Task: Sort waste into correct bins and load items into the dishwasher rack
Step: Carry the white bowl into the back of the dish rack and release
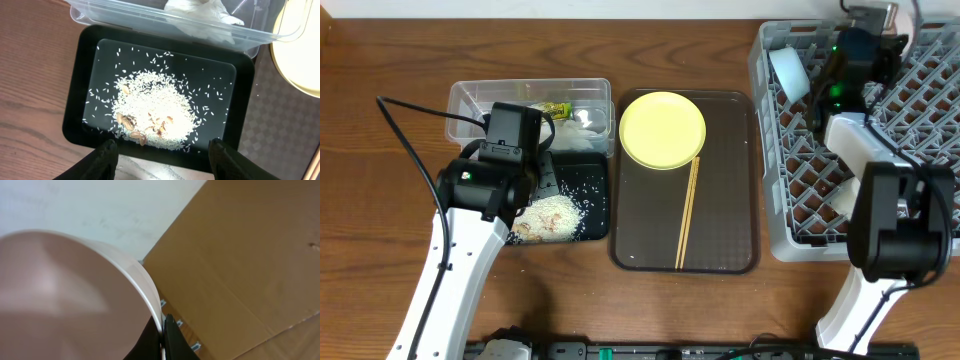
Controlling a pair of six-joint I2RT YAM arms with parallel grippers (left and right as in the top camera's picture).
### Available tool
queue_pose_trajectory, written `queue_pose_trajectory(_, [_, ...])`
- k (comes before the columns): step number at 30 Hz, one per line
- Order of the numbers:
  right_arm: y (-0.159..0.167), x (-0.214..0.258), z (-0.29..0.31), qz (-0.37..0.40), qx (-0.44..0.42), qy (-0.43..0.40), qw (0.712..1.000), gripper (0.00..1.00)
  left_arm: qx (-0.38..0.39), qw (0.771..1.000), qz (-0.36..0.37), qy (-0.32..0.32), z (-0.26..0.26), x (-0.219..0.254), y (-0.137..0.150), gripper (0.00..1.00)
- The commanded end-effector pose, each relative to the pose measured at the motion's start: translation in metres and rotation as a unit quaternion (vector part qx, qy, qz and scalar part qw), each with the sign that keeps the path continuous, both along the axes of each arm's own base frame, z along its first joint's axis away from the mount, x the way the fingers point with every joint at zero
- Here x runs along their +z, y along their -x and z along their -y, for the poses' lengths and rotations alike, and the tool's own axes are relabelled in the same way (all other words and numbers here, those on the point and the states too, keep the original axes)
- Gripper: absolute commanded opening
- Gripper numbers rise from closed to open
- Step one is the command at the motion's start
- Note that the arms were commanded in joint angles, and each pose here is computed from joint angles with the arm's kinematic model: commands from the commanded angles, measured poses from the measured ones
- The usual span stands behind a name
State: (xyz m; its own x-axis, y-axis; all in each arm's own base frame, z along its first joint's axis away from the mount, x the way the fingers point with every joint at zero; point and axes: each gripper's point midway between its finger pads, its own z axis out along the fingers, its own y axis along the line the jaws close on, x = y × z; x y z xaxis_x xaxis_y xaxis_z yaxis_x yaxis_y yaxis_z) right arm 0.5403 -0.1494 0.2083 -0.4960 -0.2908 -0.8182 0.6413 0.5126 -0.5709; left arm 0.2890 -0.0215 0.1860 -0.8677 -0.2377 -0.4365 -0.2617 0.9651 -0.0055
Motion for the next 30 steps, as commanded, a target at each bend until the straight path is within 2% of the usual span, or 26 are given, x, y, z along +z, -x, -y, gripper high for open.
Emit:
queue_pose_trajectory(1, [-0.002, -0.018, 0.003, -0.039, -0.008, 0.02, 0.999, 0.01, 0.009, 1.0, -0.001, -0.004, -0.003, 0.0, 0.0, 0.61])
queue_pose_trajectory(12, [-0.005, -0.039, -0.006, -0.064, -0.005, 0.019, 0.998, 0.01, 0.009, 1.0, 0.0, -0.004, -0.003, 0.0, 0.0, 0.61])
queue_pose_trajectory(16, [-0.004, -0.052, -0.016, -0.098, 0.002, 0.017, 0.995, 0.01, 0.009, 1.0, -0.001, -0.004, -0.003, 0.0, 0.001, 0.62])
queue_pose_trajectory(19, [0.001, -0.068, -0.024, -0.12, 0.003, 0.002, 0.993, 0.01, 0.009, 1.0, -0.001, -0.004, -0.003, 0.0, 0.0, 0.62])
queue_pose_trajectory(25, [0.005, -0.072, -0.041, -0.095, 0.013, -0.057, 0.994, 0.01, 0.009, 1.0, -0.001, -0.004, -0.003, 0.0, 0.001, 0.62])
queue_pose_trajectory(27, [0.004, -0.072, -0.05, -0.096, 0.043, -0.089, 0.99, 0.08, 0.009, 1.0, -0.001, -0.004, -0.003, 0.0, 0.0, 0.62])
queue_pose_trajectory(30, [0.005, -0.072, -0.066, -0.108, 0.09, -0.143, 0.98, 0.31, 0.009, 1.0, -0.001, -0.004, -0.003, 0.0, 0.0, 0.62])
